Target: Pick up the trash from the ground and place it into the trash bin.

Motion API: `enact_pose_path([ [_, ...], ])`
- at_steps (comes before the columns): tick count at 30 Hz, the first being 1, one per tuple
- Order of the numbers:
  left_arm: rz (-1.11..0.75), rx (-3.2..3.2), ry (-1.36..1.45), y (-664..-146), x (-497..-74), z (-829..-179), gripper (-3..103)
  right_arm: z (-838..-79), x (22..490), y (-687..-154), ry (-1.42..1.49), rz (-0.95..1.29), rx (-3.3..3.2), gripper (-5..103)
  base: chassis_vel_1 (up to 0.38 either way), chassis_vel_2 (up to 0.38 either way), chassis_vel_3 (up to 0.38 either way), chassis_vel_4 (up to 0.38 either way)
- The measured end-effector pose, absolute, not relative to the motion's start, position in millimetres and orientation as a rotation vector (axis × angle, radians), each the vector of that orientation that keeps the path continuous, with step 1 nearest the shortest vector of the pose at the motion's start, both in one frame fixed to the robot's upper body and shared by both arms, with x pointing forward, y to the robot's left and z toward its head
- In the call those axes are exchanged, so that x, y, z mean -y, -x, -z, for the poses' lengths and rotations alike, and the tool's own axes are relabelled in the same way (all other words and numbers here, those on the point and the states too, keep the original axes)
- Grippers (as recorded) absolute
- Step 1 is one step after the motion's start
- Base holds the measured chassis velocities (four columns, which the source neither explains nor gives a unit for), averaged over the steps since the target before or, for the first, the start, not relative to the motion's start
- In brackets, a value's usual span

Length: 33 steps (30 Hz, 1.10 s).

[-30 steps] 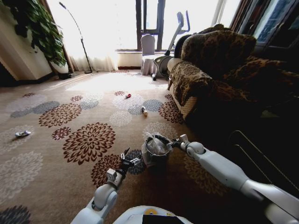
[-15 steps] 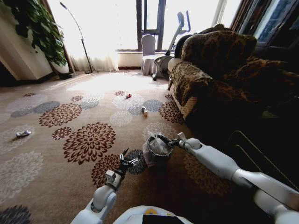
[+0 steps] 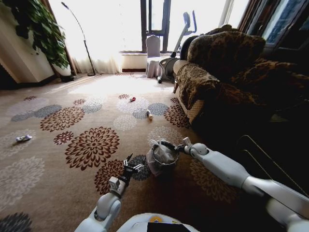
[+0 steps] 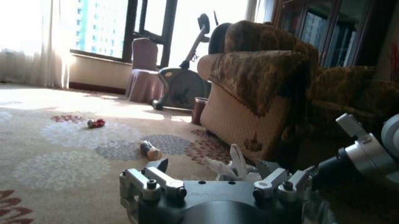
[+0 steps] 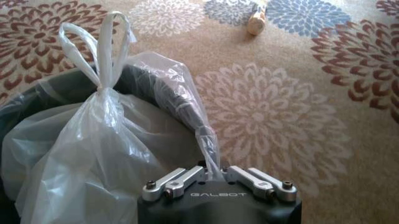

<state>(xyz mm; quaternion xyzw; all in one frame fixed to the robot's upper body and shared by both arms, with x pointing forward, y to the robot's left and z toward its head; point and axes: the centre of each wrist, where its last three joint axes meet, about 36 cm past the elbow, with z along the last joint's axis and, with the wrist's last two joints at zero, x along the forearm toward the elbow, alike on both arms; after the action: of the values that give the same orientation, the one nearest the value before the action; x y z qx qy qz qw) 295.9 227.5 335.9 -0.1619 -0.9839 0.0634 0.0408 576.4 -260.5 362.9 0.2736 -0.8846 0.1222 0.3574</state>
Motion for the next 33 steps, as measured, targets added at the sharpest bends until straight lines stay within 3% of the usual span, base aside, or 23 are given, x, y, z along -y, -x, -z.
enact_pose_path([
  [12,-0.196,3.037,0.475,-303,-228,-344,94,-422,251,-553,-0.631,-0.122,2.628,0,0.0,0.0,0.0,0.0],
  [25,-0.234,3.06,0.388,-313,-221,-342,94,-427,238,-497,-0.609,-0.141,2.653,0,0.0,0.0,0.0,0.0],
  [33,-0.23,3.086,0.348,-321,-228,-344,94,-427,244,-513,-0.537,-0.176,2.651,0,-0.027,0.03,0.028,-0.029],
])
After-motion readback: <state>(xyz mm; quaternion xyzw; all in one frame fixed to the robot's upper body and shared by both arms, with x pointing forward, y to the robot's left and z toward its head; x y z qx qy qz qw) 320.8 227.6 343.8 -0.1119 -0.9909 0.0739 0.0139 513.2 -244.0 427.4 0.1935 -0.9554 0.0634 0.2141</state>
